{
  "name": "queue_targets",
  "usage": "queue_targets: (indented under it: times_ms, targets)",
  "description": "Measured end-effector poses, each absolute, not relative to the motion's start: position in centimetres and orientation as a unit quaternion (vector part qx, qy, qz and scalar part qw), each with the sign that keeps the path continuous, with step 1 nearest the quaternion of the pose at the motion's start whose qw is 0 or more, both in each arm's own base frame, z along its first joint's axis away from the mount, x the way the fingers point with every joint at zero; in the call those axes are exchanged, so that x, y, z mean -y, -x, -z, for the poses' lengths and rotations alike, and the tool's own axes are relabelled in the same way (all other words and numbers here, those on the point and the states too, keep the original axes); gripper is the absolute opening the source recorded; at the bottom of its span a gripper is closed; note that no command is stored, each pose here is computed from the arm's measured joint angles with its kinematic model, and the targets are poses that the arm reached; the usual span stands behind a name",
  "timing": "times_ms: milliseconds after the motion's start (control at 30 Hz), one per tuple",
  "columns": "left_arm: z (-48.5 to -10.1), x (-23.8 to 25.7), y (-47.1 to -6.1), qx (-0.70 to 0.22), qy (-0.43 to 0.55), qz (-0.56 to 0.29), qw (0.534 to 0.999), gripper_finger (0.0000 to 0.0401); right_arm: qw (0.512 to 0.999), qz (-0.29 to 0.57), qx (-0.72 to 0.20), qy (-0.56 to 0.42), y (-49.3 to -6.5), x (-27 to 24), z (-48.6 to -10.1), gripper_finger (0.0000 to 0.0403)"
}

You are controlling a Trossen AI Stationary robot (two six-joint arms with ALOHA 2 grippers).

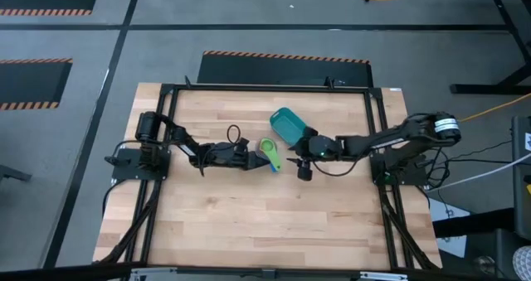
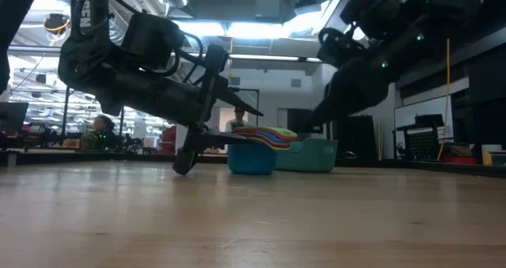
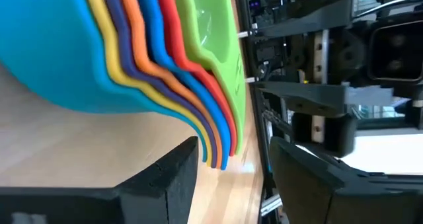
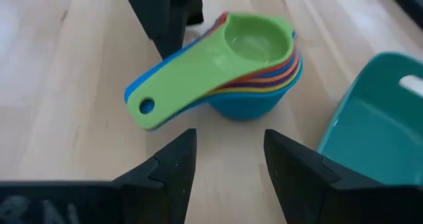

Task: Nest measuring cups in basket
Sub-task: Put the nested measuring cups into the green bin

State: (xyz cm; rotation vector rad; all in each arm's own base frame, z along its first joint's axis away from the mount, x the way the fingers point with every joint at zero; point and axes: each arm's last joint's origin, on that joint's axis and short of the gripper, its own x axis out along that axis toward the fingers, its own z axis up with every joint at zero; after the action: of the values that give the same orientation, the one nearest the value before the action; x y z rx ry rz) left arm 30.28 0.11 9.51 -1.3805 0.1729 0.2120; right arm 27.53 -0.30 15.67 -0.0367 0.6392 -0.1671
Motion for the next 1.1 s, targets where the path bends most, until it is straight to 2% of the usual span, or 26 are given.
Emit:
queue_targets:
  times_ms: [600, 1100]
  targets:
    - [-9.4, -0.1, -30.2, -0.086, 0.641, -0.098, 0.756, 0.0180, 0.939, 0.082, -0.332, 0.020, -29.3, 0.3, -11.1, 0.0182]
    - [-9.4, -0.1, -30.2, -0.086, 0.641, -0.099, 0.756, 0.0180, 0.960, 0.049, -0.275, 0.011, -30.2, -0.3, -11.5, 0.0182]
